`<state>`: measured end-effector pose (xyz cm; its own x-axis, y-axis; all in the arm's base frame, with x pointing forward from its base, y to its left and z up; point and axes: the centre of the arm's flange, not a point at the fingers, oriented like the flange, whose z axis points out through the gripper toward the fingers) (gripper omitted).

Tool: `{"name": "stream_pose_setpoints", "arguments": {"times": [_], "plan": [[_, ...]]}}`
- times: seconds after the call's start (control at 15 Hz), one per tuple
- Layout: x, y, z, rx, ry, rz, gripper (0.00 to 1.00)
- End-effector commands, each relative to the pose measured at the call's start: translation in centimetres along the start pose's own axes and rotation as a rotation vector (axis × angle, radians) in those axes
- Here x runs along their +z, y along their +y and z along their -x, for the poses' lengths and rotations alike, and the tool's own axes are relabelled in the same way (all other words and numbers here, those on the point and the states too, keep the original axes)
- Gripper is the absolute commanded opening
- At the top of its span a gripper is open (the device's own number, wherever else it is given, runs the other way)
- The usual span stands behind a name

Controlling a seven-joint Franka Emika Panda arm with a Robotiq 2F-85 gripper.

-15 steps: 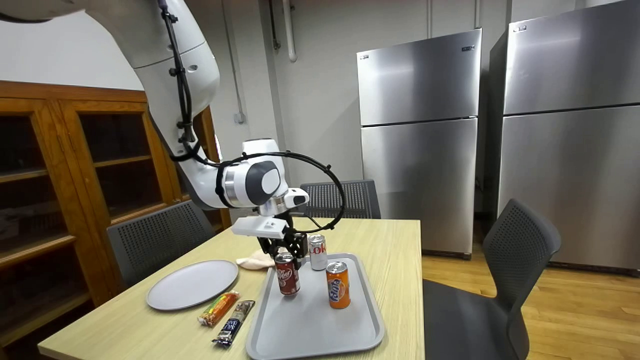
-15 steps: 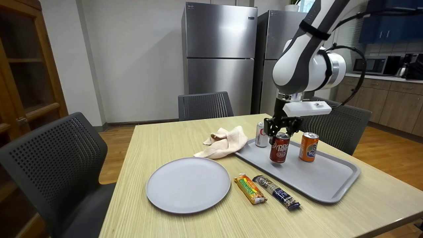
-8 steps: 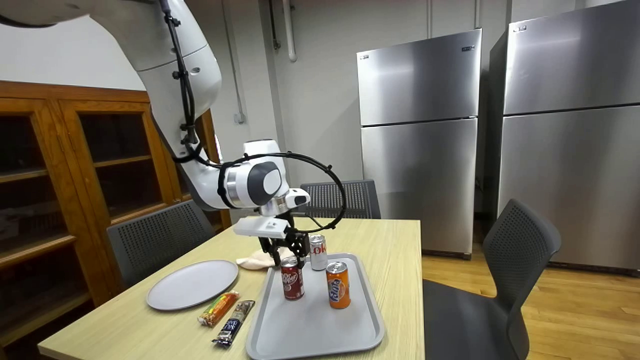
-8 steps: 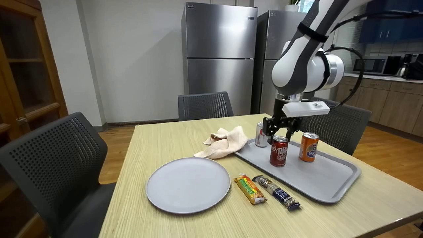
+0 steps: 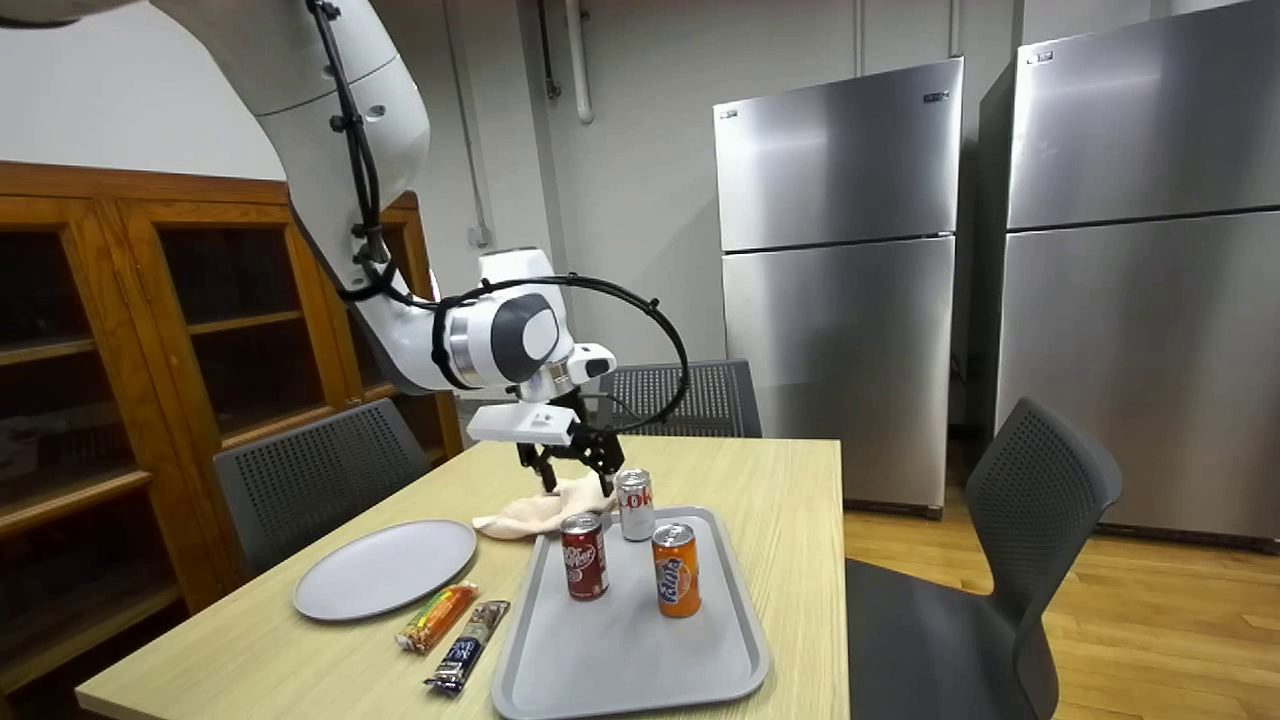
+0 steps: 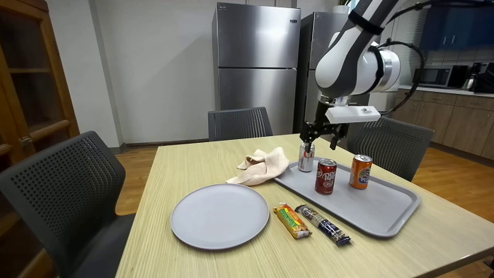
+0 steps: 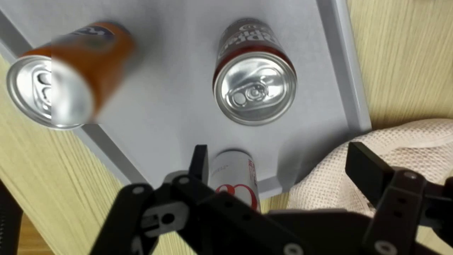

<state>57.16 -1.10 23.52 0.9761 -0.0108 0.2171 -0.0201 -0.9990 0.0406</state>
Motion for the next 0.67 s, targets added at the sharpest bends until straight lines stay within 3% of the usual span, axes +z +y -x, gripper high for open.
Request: {"name": "stream_pose_setpoints", "arguments": {"times": [0.0,0.2,0.27,0.6], "plan": [[-3.0,-1.8,-0.3,-0.01,0.052,0.003,1.0],[-4.4,-3.4,-0.6,-0.026,0.07,-0.004,1.0],[-2.7,-2.2,-1.0,-0.028,0.051,-0.011,1.0],[-3.4,-3.0,-1.1,-0.035,0.062,-0.015,1.0]]}}
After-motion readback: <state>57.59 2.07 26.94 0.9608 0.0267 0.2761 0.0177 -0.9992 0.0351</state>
